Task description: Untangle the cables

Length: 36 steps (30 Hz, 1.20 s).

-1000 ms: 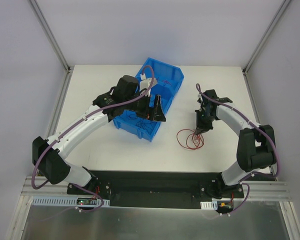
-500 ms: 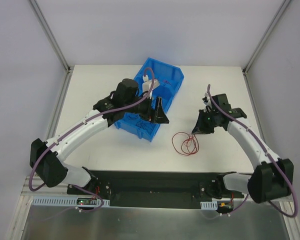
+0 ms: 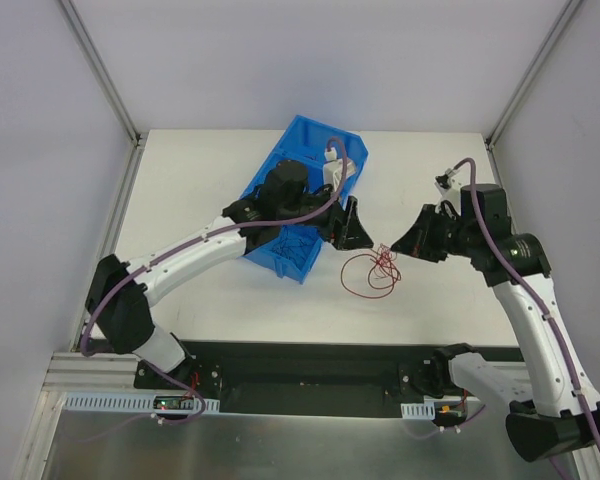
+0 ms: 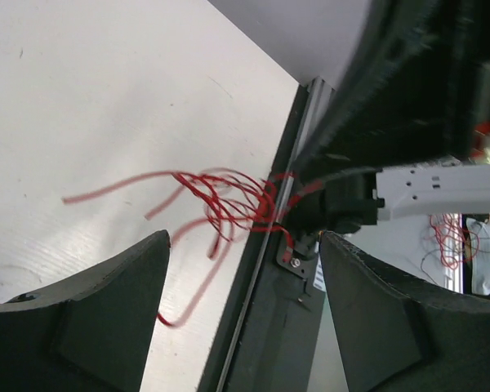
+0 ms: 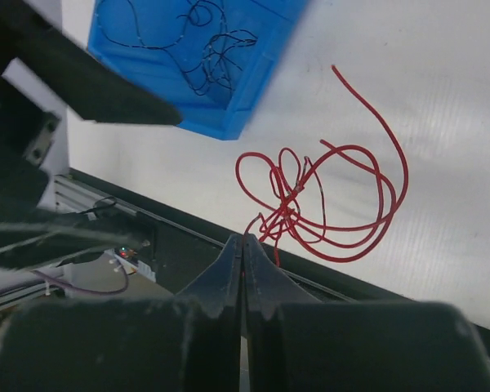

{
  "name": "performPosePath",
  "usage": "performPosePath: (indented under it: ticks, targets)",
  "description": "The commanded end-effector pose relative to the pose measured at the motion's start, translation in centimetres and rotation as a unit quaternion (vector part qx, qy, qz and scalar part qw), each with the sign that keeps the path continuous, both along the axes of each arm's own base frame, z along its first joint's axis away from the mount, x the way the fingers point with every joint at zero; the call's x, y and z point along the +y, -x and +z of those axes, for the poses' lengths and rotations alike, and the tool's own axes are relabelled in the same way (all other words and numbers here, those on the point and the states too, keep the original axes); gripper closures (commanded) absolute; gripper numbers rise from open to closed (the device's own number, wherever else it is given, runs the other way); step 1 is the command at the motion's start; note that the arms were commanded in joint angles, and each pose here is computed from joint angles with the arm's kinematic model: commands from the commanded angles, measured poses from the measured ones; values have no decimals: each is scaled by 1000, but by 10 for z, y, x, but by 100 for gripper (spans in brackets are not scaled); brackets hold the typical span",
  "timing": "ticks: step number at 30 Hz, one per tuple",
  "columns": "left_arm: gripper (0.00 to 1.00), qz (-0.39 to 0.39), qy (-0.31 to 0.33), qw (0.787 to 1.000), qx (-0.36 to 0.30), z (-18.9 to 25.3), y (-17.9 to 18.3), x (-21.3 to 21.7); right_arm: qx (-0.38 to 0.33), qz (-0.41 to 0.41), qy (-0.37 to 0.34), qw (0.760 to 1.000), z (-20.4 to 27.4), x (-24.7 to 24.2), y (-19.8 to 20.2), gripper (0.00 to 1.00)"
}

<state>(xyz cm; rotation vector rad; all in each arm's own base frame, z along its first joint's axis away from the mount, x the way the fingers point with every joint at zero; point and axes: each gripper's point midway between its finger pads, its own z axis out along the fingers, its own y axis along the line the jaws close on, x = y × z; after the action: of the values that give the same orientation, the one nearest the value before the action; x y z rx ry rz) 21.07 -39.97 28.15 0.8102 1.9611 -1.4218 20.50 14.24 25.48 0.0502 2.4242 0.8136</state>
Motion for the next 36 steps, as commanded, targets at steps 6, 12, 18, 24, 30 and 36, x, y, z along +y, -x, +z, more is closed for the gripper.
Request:
performPosePath:
  ticks: [6, 12, 18, 24, 30, 36]
  targets:
    - [30, -24, 24, 999, -24, 4, -24, -46, -25, -22, -122, 992, 56, 18, 23, 100]
    - [31, -68, 47, 996, 20, -22, -1, -73, -62, -53, -194, 978, 88, 24, 19, 100]
    - [46, -75, -4, 994, 76, -87, 1, -93, -124, -65, -190, 972, 133, 13, 20, 100]
    - [53, -42, -83, 994, 48, -139, -17, -80, -180, -85, -136, 971, 176, -9, 29, 100]
    - [51, -5, -50, 999, 7, -83, -37, -54, -152, -98, -88, 980, 133, -18, 26, 99]
    - [39, 34, -17, 999, -15, -33, -41, -23, -126, -109, -59, 984, 97, -24, 21, 100]
